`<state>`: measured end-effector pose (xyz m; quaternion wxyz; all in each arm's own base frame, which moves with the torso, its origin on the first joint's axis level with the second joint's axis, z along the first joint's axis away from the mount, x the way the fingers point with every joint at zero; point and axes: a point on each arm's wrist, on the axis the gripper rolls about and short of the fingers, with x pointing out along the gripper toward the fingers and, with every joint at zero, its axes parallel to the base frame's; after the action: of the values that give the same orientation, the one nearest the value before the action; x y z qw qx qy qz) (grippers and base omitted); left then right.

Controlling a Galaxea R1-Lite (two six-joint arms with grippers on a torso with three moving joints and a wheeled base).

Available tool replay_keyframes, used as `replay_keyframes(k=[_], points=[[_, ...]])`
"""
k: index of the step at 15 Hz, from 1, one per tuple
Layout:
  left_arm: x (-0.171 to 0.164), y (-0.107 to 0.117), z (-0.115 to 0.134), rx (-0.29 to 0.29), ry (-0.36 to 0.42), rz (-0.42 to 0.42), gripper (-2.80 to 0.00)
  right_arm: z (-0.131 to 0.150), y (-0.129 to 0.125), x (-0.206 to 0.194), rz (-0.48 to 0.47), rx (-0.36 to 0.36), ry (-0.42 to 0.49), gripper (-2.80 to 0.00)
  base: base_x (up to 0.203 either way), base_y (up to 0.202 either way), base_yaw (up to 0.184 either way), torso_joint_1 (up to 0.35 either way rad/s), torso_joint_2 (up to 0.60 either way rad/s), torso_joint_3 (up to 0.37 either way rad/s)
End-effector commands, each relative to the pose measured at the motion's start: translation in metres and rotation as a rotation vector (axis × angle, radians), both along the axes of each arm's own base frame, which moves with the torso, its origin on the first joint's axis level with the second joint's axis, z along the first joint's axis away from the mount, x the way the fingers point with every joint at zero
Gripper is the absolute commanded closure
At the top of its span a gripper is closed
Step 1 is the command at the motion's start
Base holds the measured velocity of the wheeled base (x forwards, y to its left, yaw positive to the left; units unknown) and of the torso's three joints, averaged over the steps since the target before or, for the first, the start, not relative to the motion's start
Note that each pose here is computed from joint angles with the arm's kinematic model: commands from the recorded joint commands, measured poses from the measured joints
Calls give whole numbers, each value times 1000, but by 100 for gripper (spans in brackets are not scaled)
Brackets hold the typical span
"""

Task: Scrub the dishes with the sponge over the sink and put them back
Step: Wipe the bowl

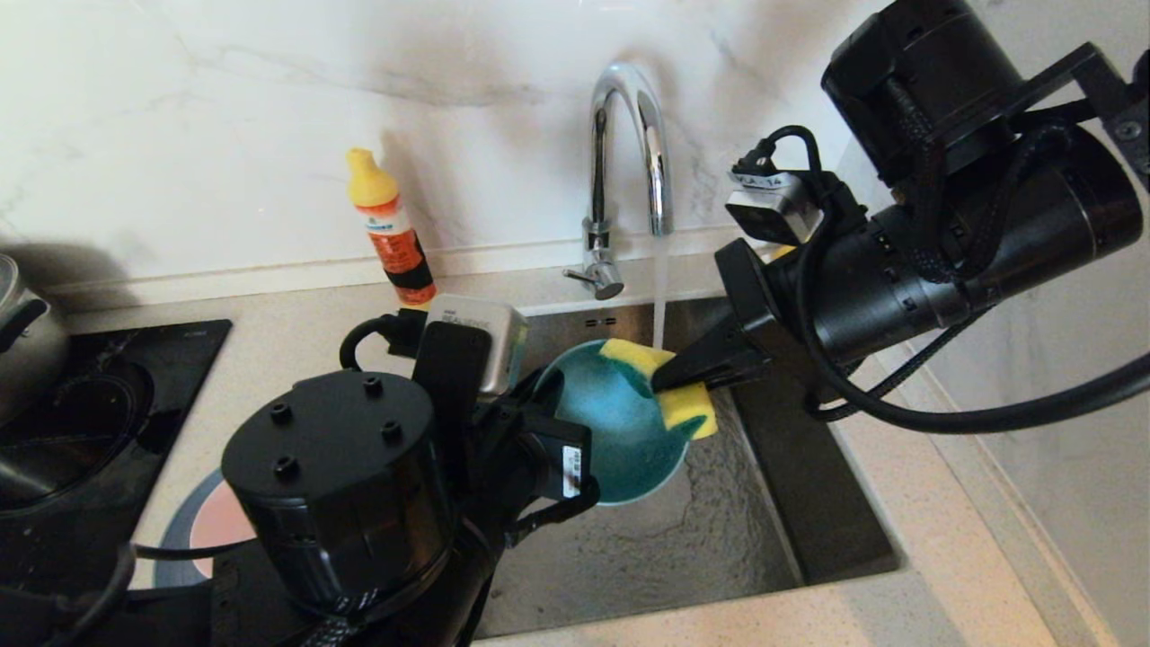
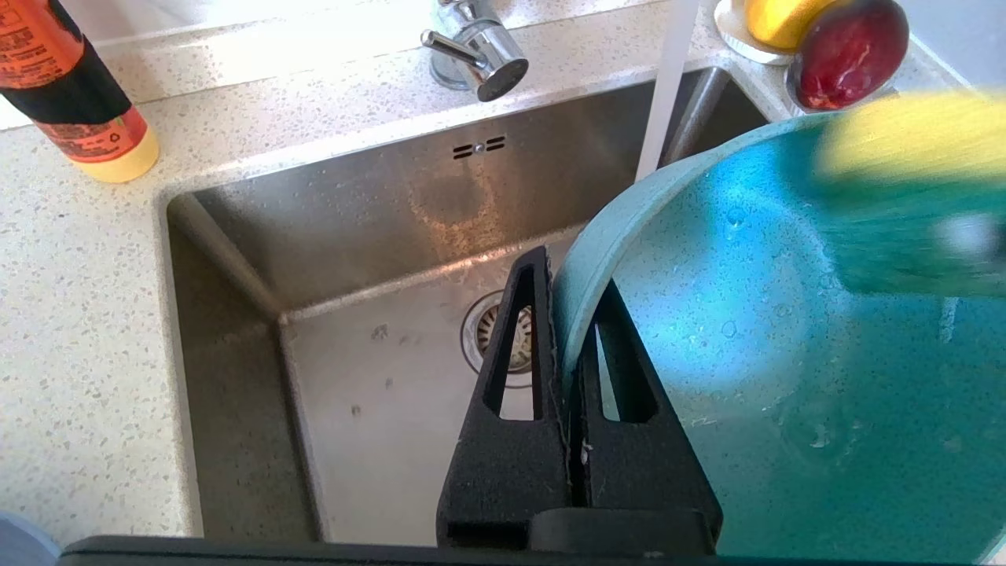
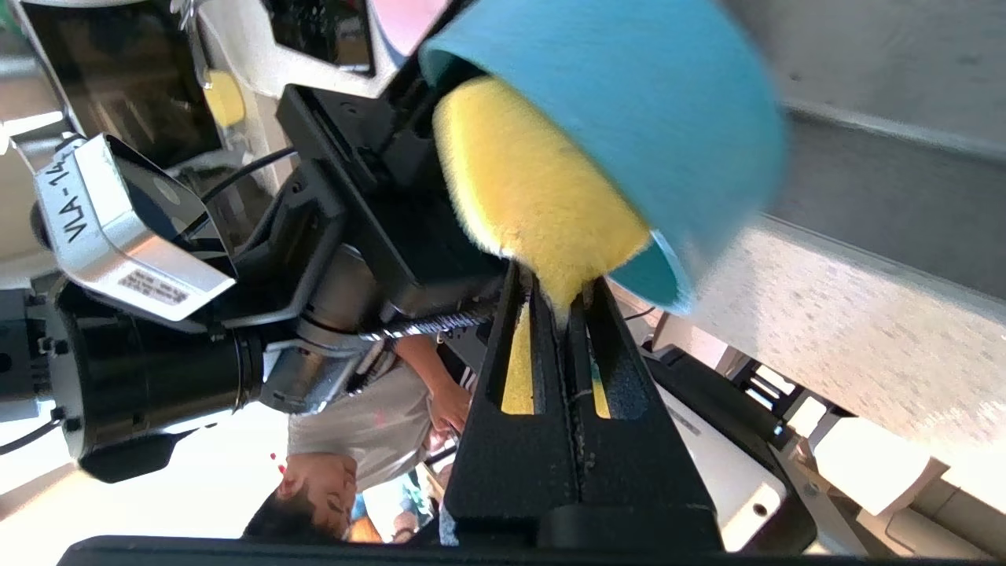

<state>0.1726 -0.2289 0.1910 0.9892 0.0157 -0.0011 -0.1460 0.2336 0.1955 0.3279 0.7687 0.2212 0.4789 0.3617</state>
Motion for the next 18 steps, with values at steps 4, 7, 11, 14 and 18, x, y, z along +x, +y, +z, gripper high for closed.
replay_keyframes(k=[4, 7, 11, 14, 18], points=[[0, 1, 6, -20, -15, 7, 0, -11, -3, -3, 2, -41, 62, 0, 0, 0, 0, 0, 0, 0], [2, 1, 7, -24, -16, 11, 0, -21, 10, -4, 37, -66, 92, 0, 0, 0, 0, 0, 0, 0], [4, 1, 10, -39, -23, 18, 0, -33, 30, -6, 87, -91, 117, 0, 0, 0, 0, 0, 0, 0], [4, 1, 9, -37, -21, 20, 0, -35, 40, -7, 110, -92, 112, 0, 0, 0, 0, 0, 0, 0], [4, 2, 7, -32, -14, 21, 0, -17, 30, -8, 87, -45, 56, 0, 0, 0, 0, 0, 0, 0]])
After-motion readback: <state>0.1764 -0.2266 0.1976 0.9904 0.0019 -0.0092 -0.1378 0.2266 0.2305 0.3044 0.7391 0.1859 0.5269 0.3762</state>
